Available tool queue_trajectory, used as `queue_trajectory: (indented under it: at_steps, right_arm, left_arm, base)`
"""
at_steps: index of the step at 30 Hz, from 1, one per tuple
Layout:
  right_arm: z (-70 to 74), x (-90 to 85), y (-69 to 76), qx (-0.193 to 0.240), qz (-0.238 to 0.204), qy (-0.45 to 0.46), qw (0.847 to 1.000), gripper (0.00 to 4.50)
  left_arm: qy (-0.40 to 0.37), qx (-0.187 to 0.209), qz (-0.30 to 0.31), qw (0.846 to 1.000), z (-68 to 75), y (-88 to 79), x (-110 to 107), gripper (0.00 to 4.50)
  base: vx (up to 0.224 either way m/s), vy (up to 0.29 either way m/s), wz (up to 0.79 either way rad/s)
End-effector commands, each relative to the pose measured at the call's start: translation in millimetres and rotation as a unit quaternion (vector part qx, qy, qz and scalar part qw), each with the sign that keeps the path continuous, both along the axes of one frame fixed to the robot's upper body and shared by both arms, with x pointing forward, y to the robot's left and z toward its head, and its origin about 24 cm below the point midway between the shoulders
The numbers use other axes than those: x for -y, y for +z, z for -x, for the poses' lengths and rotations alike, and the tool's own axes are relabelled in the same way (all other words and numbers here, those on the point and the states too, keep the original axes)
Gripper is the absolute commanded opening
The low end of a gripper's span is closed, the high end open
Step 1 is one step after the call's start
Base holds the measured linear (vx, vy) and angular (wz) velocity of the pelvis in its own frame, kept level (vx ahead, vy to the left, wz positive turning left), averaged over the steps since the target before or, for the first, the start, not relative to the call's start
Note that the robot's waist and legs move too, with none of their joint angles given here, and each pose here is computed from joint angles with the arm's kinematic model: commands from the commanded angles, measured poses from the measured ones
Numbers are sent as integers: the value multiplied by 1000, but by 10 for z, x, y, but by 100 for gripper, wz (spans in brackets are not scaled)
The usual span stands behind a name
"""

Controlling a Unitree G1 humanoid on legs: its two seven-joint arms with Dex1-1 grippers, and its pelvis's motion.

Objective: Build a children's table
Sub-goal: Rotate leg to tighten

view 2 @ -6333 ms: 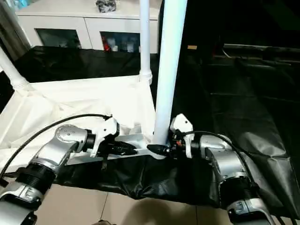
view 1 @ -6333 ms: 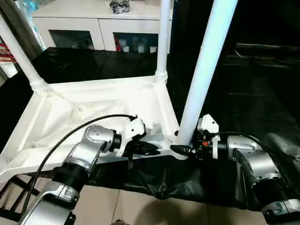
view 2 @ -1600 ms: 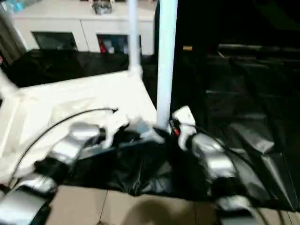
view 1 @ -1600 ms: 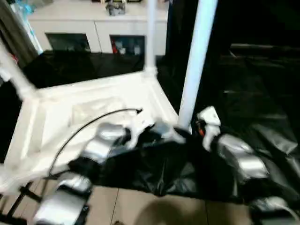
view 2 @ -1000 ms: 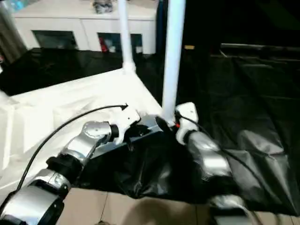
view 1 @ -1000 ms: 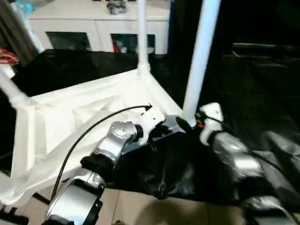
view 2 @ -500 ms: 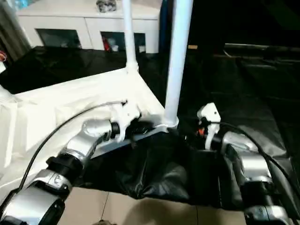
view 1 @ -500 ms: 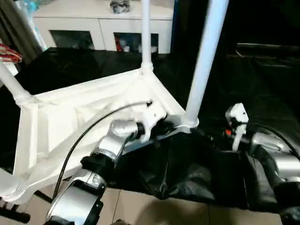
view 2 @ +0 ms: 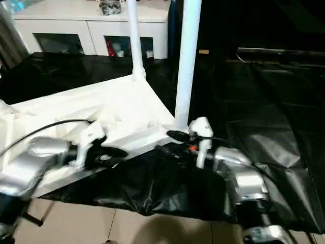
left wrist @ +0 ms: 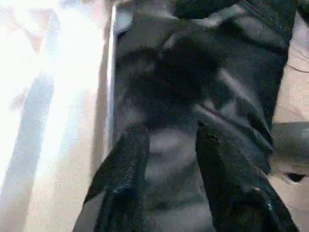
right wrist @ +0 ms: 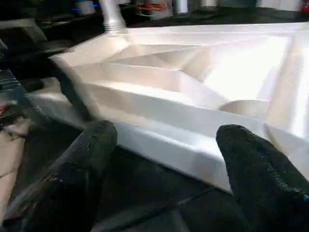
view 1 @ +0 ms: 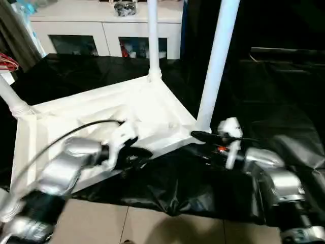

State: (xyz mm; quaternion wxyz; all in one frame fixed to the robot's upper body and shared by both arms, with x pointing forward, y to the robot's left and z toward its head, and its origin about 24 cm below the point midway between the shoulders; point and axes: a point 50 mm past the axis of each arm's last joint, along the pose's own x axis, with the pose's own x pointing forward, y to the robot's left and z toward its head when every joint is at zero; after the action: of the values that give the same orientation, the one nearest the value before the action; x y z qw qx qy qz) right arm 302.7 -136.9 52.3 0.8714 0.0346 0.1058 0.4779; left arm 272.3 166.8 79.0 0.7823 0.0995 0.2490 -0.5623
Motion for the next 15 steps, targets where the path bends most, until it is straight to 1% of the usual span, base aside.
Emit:
queue_trajectory:
  at_steps: [1, 2, 5, 6, 7, 10, 11, 12, 13, 14, 15]
  right_arm:
    - [-73, -107, -8, 12, 5, -32, 999, 374]
    - [-127, -268, -33, 10, -11, -60, 998, 374]
    - [-195, -411, -45, 5, -26, -93, 995, 374]
    - [-223, -452, -55, 1, -27, -107, 994, 374]
    - [-286, -523, -77, -1, -17, -139, 990, 374]
    - [-381, -589, -69, 0, -14, -186, 982, 374]
    - [-417, -605, -52, 2, -19, -203, 979, 374]
    - [-451, -606, -43, -2, -21, -223, 975, 374]
    - [-451, -606, -43, -2, -21, -223, 975, 374]
    - [-519, -590, -20, -4, -27, -267, 963, 374]
    - [-547, -577, -15, -9, -31, -284, 958, 374]
  left_arm:
    - [16, 7, -11, 1000, 51, 32, -30, 219]
    - [42, 11, -31, 999, 91, -7, -72, 221]
    - [57, 1, -34, 998, 138, -8, -80, 231]
    - [59, -1, -36, 998, 149, -11, -78, 248]
    - [61, 0, -51, 997, 159, -35, -84, 260]
    - [77, 7, -67, 995, 140, -63, -101, 270]
    - [85, 11, -72, 994, 122, -70, -105, 279]
    - [91, 14, -79, 993, 95, -94, -113, 304]
    - [91, 14, -79, 993, 95, -94, -113, 304]
    - [101, 22, -91, 991, 76, -119, -125, 309]
    - [104, 23, -95, 990, 76, -125, -129, 313]
  base:
    - [0, 0, 0]
    - [0, 0, 0]
    - [0, 0, 0]
    - [0, 0, 0]
    - [0, 0, 0]
    - [0, 0, 0]
    - [0, 0, 0]
    - [0, 0, 0]
    - [0, 0, 0]
    - [0, 0, 0]
    - [0, 0, 0]
